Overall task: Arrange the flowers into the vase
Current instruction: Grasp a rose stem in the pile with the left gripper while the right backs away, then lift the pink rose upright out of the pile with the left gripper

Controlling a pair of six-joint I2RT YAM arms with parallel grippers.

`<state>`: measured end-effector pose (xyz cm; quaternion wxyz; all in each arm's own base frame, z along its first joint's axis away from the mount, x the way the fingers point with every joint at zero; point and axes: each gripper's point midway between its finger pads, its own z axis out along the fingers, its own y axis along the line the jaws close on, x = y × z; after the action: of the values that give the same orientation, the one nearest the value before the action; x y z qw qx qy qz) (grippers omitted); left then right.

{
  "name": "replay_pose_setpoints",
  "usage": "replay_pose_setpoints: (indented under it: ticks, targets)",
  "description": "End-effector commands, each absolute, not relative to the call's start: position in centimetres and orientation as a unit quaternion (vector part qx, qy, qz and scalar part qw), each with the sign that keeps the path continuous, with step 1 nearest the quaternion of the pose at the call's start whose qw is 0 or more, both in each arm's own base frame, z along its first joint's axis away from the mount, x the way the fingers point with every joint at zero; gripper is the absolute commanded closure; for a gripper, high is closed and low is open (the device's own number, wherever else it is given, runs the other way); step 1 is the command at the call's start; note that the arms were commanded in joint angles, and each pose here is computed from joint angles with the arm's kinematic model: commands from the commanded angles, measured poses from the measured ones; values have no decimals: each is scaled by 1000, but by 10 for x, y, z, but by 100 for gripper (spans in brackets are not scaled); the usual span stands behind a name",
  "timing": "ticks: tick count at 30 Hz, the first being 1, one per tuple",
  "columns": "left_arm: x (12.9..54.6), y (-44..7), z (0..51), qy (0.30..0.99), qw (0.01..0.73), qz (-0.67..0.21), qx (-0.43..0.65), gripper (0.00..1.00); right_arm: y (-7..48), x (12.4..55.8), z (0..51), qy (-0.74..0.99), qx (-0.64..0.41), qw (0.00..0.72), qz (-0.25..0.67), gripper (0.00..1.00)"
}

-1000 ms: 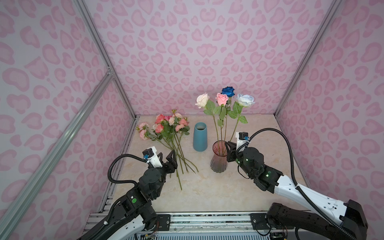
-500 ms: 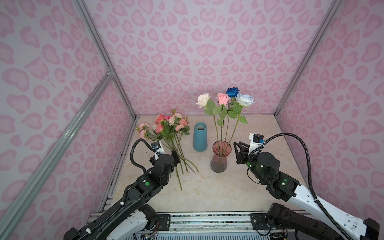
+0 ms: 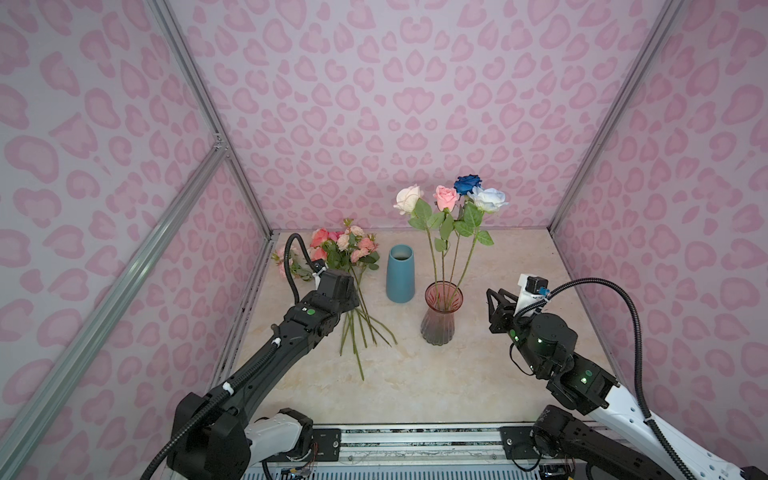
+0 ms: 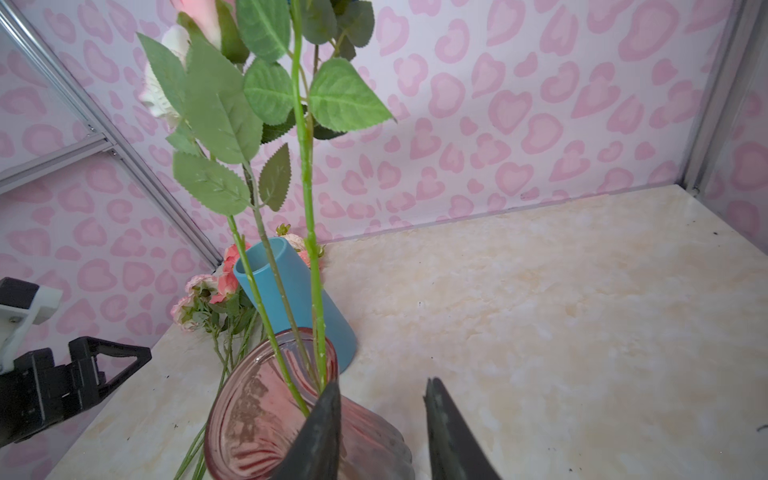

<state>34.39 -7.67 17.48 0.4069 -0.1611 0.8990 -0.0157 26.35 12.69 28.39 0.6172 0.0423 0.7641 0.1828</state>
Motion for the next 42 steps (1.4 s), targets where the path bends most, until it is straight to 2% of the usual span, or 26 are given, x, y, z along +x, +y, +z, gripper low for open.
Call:
replay_pose_setpoints:
  ticks: [1,8,16,19,21,23,26,33,35,42]
  targets:
    - [353,-82,158,917,369,-24,-151,25,121,267,277,761,64,616,192,65]
    - [384,-93,99,951,281,3,-130,43,107,270,264,768,87,604,194,65]
    - [398,-86,62,954,258,32,-149,50,91,261,259,762,116,605,202,64]
    - [400,-90,43,961,237,35,-140,68,87,259,259,758,124,607,204,62]
    - [399,-92,33,964,230,31,-134,72,86,258,259,759,123,606,204,63]
    - [398,-93,28,965,225,28,-132,78,86,257,258,760,122,605,204,68]
    - [399,-92,29,965,225,32,-132,87,85,256,258,759,121,607,204,72]
    - [397,-90,57,960,246,29,-128,91,86,256,260,756,120,609,208,73]
    - [396,-91,67,959,253,23,-124,96,88,257,260,756,120,608,210,73]
    - [395,-94,114,949,293,-3,-120,96,93,258,260,758,117,602,221,72]
